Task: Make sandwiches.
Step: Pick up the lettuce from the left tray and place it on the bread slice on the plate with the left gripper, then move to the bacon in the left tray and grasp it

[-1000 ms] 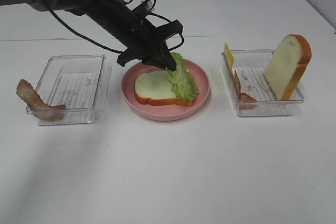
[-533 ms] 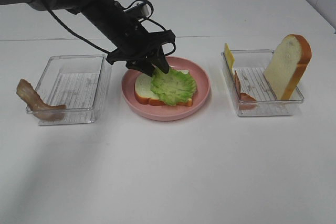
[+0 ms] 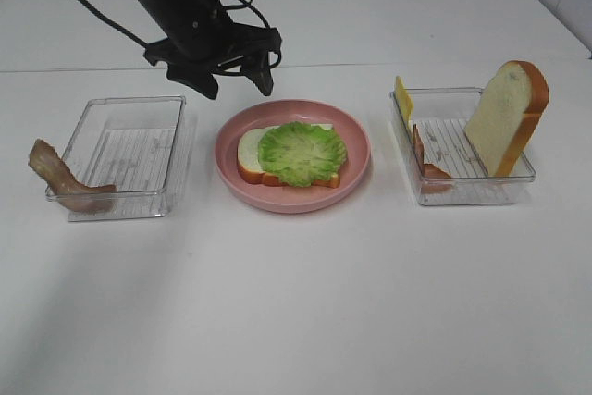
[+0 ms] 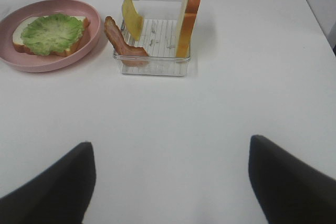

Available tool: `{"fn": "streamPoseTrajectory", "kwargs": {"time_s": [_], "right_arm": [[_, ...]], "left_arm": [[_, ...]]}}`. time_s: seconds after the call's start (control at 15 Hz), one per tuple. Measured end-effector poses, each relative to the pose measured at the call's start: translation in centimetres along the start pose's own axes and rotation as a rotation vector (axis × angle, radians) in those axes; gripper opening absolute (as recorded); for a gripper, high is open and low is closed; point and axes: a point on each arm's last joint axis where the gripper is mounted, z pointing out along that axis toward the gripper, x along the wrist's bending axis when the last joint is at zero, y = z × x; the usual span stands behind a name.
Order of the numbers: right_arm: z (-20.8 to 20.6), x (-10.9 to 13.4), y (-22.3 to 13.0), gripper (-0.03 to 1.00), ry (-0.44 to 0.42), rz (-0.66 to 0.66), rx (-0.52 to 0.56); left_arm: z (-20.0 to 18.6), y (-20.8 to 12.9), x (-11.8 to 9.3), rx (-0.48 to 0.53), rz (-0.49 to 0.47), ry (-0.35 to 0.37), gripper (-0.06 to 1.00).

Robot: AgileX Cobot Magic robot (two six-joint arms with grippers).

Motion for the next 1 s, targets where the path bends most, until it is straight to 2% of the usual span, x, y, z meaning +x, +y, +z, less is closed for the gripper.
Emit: {"fn": "streamPoseTrajectory", "kwargs": {"time_s": [0.27, 0.53, 0.8, 1.0], "right_arm": [[0.0, 0.0, 0.0, 0.76, 0.000, 0.000, 0.000], [0.0, 0.0, 0.0, 0.76, 0.000, 0.000, 0.000], [0.0, 0.0, 0.0, 0.76, 0.000, 0.000, 0.000], [0.0, 0.0, 0.0, 0.76, 0.000, 0.000, 0.000]], "left_arm": [[-5.3, -0.1, 0.2, 0.041, 0.026, 0.153, 0.74], [-7.9, -0.9, 0.8, 0.117, 0.018, 0.270, 0.74], [-8.7, -0.6, 1.7, 0.107, -0.016, 0.277, 0.74], [-11.8, -1.1, 2.5, 0.074, -0.059, 0.262, 0.74]]}}
